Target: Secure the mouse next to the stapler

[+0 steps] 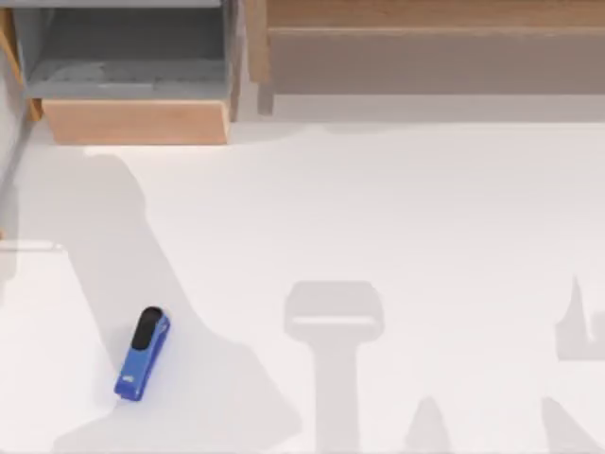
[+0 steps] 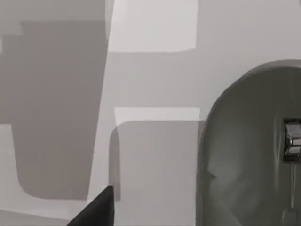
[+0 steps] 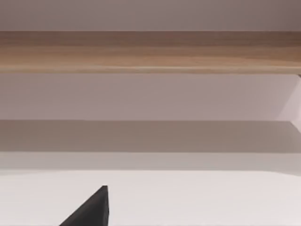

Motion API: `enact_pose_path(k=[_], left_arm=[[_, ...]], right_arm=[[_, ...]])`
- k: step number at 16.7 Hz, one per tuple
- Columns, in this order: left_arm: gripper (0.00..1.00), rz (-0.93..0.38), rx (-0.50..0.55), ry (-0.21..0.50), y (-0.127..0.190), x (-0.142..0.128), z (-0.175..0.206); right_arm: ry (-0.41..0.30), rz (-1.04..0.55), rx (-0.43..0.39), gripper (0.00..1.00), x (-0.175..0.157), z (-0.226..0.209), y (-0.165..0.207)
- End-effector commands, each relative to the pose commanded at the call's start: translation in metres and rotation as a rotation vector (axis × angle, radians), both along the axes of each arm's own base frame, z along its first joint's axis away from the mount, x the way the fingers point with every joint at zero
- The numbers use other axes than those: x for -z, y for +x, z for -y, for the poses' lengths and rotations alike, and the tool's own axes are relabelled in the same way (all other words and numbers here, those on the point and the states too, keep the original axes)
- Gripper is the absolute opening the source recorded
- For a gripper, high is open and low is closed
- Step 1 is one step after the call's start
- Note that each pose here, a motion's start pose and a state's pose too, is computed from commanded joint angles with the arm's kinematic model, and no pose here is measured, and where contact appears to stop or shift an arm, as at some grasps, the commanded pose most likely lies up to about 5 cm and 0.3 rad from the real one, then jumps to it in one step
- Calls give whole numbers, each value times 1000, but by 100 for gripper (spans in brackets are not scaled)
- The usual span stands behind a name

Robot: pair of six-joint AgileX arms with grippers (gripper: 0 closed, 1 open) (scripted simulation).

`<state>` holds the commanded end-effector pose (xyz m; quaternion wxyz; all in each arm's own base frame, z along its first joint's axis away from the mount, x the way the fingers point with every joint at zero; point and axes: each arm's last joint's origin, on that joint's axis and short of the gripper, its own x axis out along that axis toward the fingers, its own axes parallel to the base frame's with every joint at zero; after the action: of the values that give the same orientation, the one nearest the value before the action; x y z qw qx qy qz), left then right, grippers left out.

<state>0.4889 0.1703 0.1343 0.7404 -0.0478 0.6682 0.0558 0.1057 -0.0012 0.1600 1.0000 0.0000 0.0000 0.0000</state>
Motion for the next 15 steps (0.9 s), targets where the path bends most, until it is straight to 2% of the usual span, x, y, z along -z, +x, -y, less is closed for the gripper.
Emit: enact_pose_path(k=[11,15], left_arm=[[2,0,0,0,0,0,0],[0,0,0,0,0,0,0]], right_arm=[[0,0,0,100,0,0,0],[0,0,0,100,0,0,0]])
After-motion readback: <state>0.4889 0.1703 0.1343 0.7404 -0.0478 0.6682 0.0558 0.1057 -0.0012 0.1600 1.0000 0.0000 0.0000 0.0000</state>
